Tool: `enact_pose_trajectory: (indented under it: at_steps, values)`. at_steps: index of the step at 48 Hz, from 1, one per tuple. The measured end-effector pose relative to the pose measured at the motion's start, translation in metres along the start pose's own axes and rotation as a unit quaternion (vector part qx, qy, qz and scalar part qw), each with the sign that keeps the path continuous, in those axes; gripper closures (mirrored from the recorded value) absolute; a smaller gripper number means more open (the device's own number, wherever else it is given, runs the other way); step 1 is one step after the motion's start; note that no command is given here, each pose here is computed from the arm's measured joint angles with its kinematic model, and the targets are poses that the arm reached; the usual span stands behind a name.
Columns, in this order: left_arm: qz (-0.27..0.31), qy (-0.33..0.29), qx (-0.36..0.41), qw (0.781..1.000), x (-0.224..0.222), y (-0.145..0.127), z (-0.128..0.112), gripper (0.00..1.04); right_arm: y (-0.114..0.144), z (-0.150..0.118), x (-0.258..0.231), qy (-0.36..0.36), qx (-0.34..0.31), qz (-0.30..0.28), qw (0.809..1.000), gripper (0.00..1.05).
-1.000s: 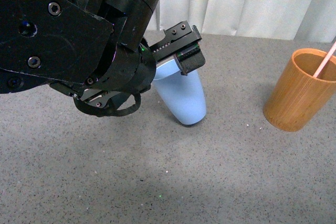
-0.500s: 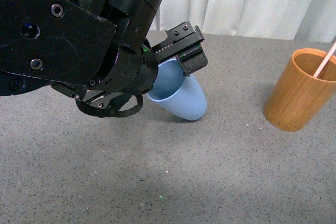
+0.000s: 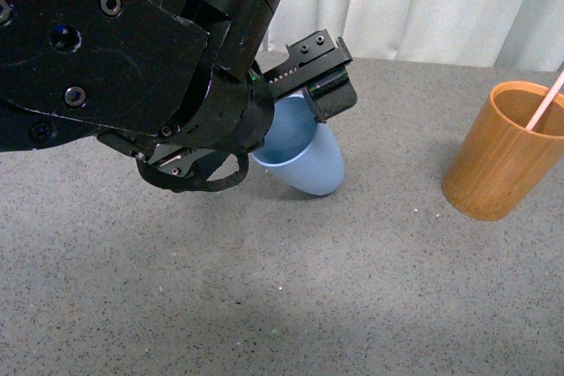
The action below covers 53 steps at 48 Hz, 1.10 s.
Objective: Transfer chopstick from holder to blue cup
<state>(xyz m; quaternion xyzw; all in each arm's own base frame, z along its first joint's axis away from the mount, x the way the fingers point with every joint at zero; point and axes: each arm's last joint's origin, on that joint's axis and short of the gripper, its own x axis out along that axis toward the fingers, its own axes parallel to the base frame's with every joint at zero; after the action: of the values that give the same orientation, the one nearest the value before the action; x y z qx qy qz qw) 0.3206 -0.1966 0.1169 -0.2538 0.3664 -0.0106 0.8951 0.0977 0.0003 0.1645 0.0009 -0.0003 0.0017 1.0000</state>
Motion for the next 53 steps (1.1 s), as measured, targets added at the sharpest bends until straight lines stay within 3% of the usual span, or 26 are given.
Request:
enact_pose_trajectory:
  at_steps: [53]
  values:
    - [-0.015, 0.006, 0.007, 1.0, -0.003, -0.021, -0.008, 0.07, 0.0, 0.0, 0.0, 0.0, 0.0, 0.0, 1.0, 0.1]
